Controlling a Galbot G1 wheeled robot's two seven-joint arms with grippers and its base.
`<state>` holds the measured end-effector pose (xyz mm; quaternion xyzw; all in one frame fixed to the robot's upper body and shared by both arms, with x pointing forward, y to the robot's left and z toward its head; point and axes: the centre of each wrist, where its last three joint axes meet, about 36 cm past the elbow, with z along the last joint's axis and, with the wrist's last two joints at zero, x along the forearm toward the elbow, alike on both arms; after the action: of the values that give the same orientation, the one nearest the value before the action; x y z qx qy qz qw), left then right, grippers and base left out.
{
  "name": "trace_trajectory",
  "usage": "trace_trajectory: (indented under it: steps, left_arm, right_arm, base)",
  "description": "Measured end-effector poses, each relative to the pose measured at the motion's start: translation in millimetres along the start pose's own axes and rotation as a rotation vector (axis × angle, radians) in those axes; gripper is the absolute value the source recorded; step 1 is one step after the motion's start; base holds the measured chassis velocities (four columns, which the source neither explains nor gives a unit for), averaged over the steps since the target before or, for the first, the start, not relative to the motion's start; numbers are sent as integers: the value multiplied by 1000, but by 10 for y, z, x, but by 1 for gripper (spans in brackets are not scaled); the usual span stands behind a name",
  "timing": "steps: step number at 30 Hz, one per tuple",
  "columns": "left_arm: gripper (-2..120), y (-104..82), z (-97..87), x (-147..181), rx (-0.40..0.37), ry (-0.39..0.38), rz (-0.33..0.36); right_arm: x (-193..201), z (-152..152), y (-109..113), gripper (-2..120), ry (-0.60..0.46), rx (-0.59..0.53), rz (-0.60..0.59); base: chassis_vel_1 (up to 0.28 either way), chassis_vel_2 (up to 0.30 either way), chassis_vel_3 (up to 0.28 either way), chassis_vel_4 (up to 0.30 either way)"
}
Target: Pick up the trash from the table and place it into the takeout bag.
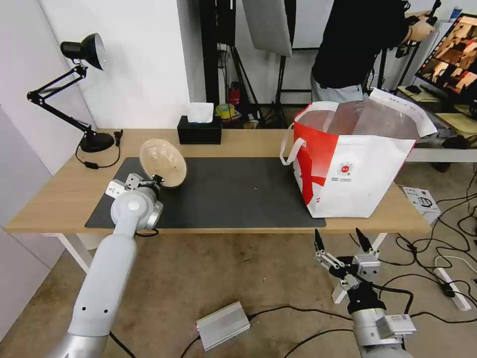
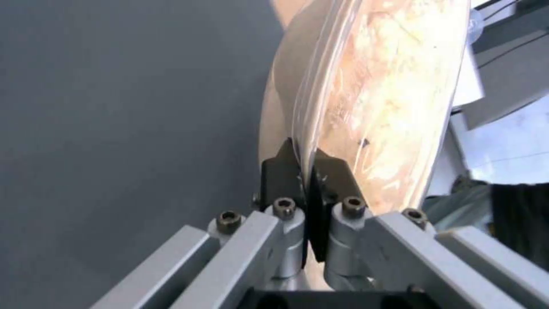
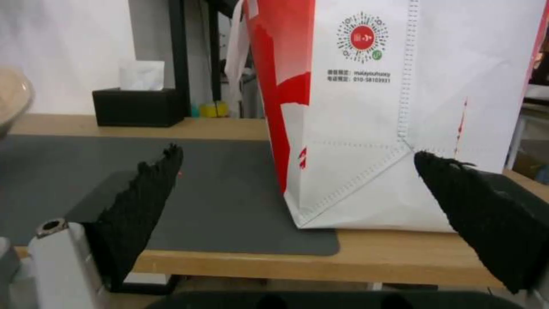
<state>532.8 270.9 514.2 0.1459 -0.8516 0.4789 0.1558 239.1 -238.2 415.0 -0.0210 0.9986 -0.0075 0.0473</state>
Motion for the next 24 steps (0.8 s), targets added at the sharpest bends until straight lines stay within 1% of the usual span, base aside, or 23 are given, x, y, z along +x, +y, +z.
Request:
trace_trajectory:
  steps: [2,5,6,10,11,14,15,19,20,24]
  left_arm:
    - [0,-7,-16,24,2,-3,13]
    - [0,-19,-89,162,-13,-29,98]
    - [0,-19,-89,162,-13,-29,98]
    - [0,-71,-152,351,-29,-51,204]
    - [0,-71,-152,351,-29,-51,204]
    - [0,-103,-176,450,-33,-51,263]
    - [0,-103,-176,450,-33,-51,263]
    - [0,-163,-173,556,-46,-44,331]
    - [0,-163,-173,556,-46,-44,331]
    - [0,-211,-173,627,-49,-46,403]
  right_arm:
    - [0,0,0,100,0,0,0]
    - [0,0,0,100,0,0,0]
    - [0,0,0,100,0,0,0]
    - [0,0,0,100,0,0,0]
    - [0,0,0,100,0,0,0]
    - [0,0,0,100,0,0,0]
    - [0,0,0,100,0,0,0]
    - [0,0,0,100,0,0,0]
    - [0,0,0,100,0,0,0]
    - [0,0,0,100,0,0,0]
  base:
    - [0,0,0,0]
    - [0,0,0,0]
    - [0,0,0,0]
    - [0,0,0,0]
    - [0,0,0,0]
    - [0,0,0,0]
    - [0,0,0,0]
    - [0,0,0,0]
    - [0,0,0,0]
    - [0,0,0,0]
